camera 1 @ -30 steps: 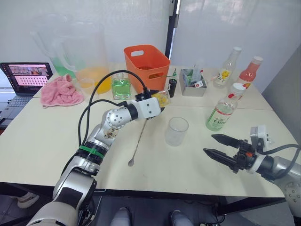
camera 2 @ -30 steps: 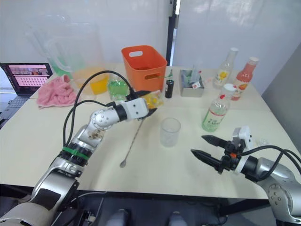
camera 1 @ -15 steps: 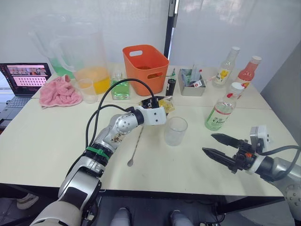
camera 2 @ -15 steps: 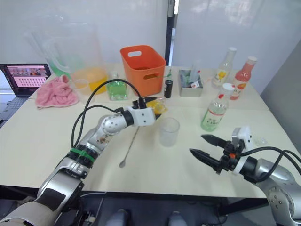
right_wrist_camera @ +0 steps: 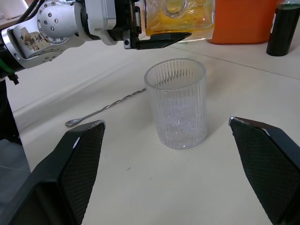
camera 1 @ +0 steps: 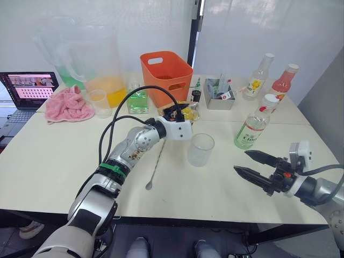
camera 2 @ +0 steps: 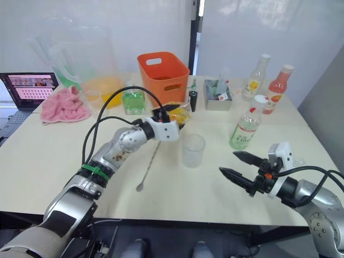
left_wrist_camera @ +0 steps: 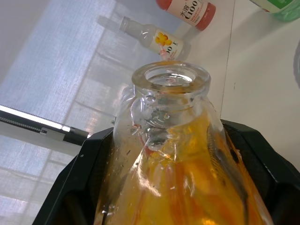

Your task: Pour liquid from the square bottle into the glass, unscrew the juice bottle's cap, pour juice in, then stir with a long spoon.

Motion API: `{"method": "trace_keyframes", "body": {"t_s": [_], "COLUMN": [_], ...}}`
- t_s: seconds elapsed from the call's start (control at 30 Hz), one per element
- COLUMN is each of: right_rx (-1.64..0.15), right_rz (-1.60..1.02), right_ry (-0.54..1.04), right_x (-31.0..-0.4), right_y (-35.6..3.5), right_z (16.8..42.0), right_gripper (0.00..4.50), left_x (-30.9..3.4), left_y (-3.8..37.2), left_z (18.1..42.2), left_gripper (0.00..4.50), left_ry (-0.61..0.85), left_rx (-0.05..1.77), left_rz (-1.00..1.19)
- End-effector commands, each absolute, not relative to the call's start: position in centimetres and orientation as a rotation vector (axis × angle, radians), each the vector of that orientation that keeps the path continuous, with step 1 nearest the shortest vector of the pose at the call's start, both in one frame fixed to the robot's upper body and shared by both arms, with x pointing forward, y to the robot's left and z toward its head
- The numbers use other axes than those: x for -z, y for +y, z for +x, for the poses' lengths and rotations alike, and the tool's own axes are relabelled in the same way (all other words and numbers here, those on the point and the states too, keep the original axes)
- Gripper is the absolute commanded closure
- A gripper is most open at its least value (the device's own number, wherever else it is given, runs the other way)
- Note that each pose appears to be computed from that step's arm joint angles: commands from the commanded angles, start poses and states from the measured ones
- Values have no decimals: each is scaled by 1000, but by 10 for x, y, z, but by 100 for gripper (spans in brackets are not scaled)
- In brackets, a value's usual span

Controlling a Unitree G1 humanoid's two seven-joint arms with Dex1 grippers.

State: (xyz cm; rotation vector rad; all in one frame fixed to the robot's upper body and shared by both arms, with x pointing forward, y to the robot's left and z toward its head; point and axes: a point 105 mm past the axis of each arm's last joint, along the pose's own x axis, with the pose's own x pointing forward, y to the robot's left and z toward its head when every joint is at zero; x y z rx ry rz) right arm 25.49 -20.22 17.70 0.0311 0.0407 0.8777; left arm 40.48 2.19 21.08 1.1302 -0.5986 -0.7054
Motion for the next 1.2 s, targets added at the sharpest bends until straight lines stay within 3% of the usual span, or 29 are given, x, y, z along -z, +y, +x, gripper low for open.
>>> {"method": "trace_keyframes", "body": {"t_s": [0.03,0.77,1.2], "right_rx": [-907,-905,-903], "right_rz": [11,15,16], "right_ry": [6,1,9], "right_x": [-187,-186,-184], "right_y": [-197,-195,-195], "right_z": [251,250,251], "right_gripper": [3,3,3], "left_x": [-254,-248,-244], "left_y": [4,-6,-15], "left_z": [391,382,382], "left_gripper": [170,170,170], "left_ry": [-791,-888,-982], "left_rx": [675,691,650], "left_rz": [1109,1242,1428]}}
